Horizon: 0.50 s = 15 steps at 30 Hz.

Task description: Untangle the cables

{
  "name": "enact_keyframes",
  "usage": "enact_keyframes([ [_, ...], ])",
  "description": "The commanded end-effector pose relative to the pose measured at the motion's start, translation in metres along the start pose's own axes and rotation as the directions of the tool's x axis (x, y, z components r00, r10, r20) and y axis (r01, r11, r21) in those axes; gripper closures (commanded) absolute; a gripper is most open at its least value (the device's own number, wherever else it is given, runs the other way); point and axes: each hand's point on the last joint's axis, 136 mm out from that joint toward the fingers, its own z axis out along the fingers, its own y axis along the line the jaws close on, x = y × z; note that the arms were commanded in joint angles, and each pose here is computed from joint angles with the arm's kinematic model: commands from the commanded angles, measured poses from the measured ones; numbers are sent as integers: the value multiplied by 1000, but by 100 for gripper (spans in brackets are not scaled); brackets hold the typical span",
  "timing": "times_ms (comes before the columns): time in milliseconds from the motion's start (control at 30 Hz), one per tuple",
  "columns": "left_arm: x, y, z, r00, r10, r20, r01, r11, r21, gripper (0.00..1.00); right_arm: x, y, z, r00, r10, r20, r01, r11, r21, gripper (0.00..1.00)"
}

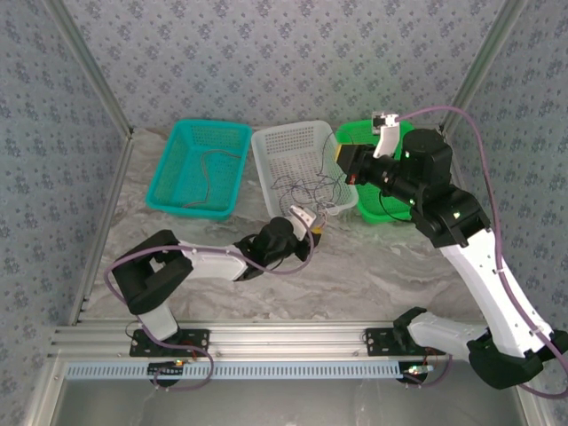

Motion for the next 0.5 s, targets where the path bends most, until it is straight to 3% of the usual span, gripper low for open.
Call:
enact_keyframes([
  [0,-20,-9,-12,997,-18,76,15,999,34,69,-8,3,-10,1000,-12,25,12,1000,-7,100],
  [267,-44,-9,-37,991,-5,134,2,1000,23,65,-7,-4,-6,1000,10,25,-10,1000,-2,100],
  [433,-33,0,-34,995,4,102,-2,1000,-24,96,-7,-4,-6,999,19,27,-18,1000,-8,100],
  [467,-27,2,-30,997,7,76,-4,999,-39,98,-9,-4,-7,999,19,31,-19,1000,-10,100],
])
